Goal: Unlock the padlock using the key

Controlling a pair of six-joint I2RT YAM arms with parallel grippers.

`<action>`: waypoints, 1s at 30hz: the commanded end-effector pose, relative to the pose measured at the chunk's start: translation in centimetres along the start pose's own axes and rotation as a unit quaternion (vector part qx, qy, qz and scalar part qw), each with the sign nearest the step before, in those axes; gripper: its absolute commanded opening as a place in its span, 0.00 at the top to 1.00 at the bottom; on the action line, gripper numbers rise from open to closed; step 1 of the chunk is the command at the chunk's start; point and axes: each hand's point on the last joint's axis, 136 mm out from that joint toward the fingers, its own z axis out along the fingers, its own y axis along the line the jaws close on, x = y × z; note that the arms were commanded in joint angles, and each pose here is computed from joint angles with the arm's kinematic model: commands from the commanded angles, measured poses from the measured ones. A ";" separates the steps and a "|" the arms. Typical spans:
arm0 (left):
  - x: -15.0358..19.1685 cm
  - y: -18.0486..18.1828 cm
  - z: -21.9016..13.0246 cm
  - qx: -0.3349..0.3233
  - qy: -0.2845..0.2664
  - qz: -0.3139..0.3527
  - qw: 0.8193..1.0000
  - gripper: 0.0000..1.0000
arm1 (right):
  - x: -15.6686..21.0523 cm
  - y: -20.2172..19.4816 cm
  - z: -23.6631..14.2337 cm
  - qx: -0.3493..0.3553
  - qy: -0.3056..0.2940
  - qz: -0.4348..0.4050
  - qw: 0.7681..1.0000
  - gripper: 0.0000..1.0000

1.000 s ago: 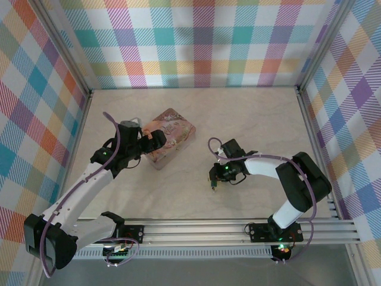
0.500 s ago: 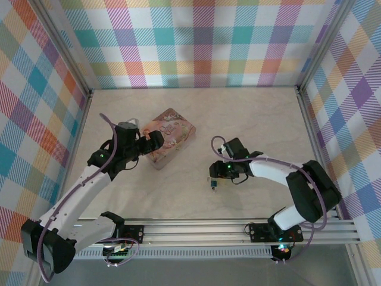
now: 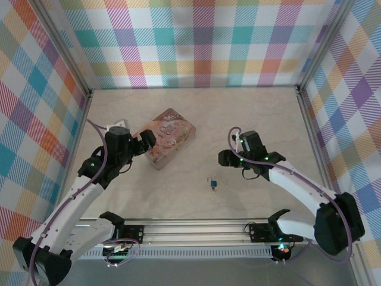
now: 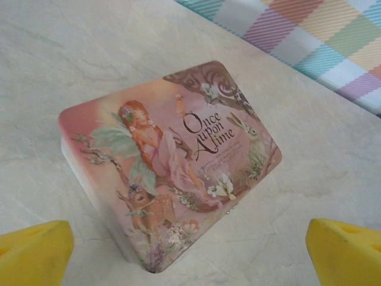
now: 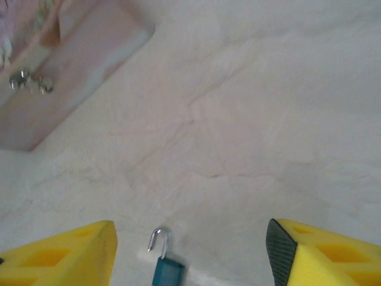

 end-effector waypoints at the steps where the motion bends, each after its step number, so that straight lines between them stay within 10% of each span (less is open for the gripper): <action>1: -0.4 1.7 -0.5 -0.029 -0.020 -0.006 0.999 0.00 | -2.5 -2.0 -2.1 0.048 -0.054 -0.035 0.997 0.28; 17: 0.2 2.1 -0.4 -0.035 -0.011 -0.017 0.999 0.00 | -4.9 -10.0 -4.2 0.164 -0.155 -0.049 0.973 0.00; 30: 0.8 2.5 0.2 -0.042 0.001 -0.010 0.999 0.00 | -5.4 -15.7 -2.2 0.230 -0.214 -0.024 0.949 0.00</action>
